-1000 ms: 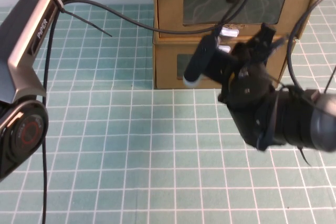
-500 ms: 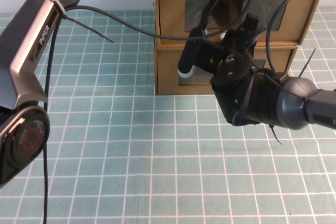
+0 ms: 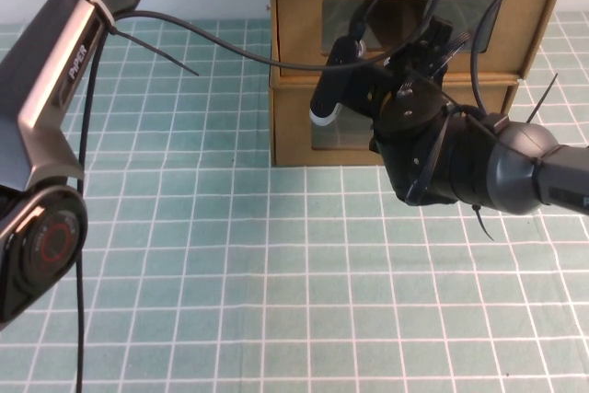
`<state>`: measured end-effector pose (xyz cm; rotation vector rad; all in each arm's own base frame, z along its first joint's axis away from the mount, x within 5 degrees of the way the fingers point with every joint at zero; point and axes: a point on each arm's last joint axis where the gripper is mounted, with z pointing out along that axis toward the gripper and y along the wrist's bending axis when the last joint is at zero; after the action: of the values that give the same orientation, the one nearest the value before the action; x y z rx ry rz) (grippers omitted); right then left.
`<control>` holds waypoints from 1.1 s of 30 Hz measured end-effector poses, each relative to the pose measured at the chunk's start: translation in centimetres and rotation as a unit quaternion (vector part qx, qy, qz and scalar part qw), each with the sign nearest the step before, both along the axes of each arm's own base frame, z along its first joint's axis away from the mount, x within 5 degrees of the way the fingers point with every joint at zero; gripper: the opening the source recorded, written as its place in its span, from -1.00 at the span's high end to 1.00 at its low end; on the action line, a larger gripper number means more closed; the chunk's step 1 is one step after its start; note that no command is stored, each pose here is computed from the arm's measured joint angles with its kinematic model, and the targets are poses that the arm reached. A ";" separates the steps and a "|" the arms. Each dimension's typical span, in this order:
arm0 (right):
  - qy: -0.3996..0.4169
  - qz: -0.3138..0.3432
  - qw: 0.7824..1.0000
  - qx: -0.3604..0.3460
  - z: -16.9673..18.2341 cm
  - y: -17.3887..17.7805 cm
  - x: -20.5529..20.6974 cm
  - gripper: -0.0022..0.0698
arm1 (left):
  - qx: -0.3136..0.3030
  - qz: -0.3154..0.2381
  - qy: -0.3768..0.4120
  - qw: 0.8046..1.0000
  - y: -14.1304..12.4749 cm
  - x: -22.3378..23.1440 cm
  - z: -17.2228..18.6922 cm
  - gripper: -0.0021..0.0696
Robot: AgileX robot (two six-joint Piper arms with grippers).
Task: Open the shoe box
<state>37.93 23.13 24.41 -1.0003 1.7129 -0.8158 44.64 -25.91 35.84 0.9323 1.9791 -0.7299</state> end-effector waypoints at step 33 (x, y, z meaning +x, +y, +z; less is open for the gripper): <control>0.006 0.033 0.998 0.044 1.4 -1.3 -7.1 0.89 | -0.047 -0.017 0.036 0.998 1.1 0.6 -0.3 0.96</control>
<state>30.80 21.86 25.81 -0.9991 1.7023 -0.6861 45.25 -24.81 35.57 0.8967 1.9780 -0.8800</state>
